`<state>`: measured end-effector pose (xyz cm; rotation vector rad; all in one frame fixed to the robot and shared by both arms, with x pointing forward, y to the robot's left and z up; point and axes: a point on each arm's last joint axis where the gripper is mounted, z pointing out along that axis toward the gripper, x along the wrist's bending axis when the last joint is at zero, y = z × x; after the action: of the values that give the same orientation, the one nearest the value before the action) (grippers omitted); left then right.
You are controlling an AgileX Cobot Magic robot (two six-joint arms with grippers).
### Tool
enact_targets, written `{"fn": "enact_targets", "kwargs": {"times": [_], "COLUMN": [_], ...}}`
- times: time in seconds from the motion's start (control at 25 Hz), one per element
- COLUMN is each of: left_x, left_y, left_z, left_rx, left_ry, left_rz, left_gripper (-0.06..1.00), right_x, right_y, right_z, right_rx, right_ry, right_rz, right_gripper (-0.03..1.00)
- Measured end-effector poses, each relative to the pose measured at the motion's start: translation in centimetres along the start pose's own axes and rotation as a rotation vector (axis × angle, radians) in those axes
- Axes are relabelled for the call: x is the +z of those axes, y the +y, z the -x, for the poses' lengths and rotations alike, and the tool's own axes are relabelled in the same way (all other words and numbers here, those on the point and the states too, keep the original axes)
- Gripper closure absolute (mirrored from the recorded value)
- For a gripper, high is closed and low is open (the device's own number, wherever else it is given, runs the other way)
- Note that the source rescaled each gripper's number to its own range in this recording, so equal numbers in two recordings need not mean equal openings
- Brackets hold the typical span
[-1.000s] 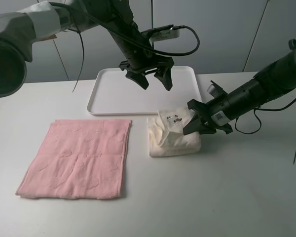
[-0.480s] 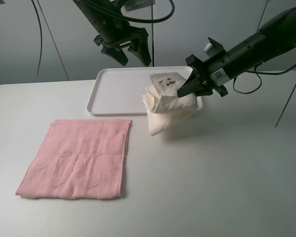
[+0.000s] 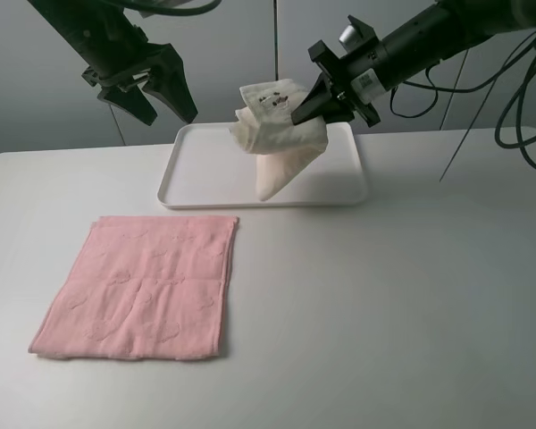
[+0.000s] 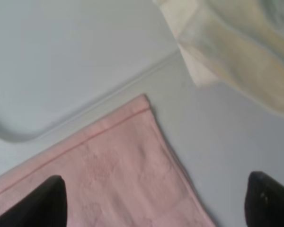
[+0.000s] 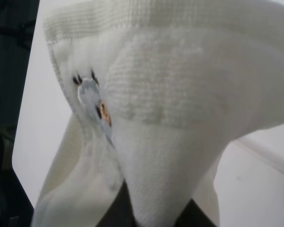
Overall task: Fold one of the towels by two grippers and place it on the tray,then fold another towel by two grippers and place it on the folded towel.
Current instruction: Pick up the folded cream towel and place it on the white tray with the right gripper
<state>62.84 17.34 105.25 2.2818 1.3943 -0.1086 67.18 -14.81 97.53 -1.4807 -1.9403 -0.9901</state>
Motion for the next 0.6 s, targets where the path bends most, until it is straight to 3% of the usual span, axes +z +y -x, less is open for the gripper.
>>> {"fn": "enact_targets", "kwargs": {"times": [0.28, 0.6], "left_x": [-1.7, -1.7], "left_y": [-3.6, -3.5], "left_z": [-1.1, -1.5], "left_rx": [-0.047, -0.04], "left_ry": [0.003, 0.025], "left_rz": [0.051, 0.094], "left_gripper": [-0.02, -0.02], "right_x": [2.8, 4.3], "right_y": [4.2, 7.0], "right_z": [-0.7, 0.0], "right_rx": [0.006, 0.078], "right_ry": [0.119, 0.299], "right_rz": [0.042, 0.175], "right_gripper": [0.88, 0.88]}}
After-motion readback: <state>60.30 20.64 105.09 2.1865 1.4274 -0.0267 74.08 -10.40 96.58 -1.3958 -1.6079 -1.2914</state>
